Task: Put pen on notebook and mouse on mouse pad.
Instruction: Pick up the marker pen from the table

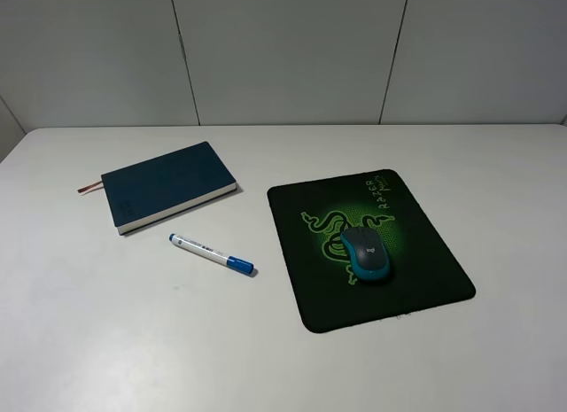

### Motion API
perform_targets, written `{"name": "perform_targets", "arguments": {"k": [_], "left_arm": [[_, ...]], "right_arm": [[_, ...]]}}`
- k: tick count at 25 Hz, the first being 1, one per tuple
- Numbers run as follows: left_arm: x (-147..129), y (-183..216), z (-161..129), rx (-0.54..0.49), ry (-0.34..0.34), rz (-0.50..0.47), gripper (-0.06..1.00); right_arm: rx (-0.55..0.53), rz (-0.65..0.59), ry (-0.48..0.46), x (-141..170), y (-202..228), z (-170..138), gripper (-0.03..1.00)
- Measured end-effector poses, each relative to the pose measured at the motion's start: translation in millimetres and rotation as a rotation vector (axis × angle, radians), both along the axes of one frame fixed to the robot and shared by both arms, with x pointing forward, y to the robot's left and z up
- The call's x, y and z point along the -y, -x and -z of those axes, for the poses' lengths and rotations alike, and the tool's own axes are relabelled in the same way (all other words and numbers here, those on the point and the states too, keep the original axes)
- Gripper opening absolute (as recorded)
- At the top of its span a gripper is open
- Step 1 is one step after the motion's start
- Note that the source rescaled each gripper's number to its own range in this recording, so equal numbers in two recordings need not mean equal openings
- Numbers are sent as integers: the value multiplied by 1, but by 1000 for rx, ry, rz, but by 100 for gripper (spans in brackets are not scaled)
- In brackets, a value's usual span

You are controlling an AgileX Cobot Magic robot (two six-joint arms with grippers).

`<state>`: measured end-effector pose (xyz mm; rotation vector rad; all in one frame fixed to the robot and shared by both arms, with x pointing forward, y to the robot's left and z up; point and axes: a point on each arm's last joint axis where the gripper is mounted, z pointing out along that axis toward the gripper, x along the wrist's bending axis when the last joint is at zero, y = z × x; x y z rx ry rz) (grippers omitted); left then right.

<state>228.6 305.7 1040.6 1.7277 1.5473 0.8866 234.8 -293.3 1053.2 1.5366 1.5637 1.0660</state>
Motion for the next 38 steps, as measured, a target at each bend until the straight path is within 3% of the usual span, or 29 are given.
{"name": "perform_targets", "arguments": {"k": [38], "left_arm": [[-1, 1, -4, 17, -11, -8, 98]], "right_arm": [[0, -2, -2, 0, 0, 0, 100]]}}
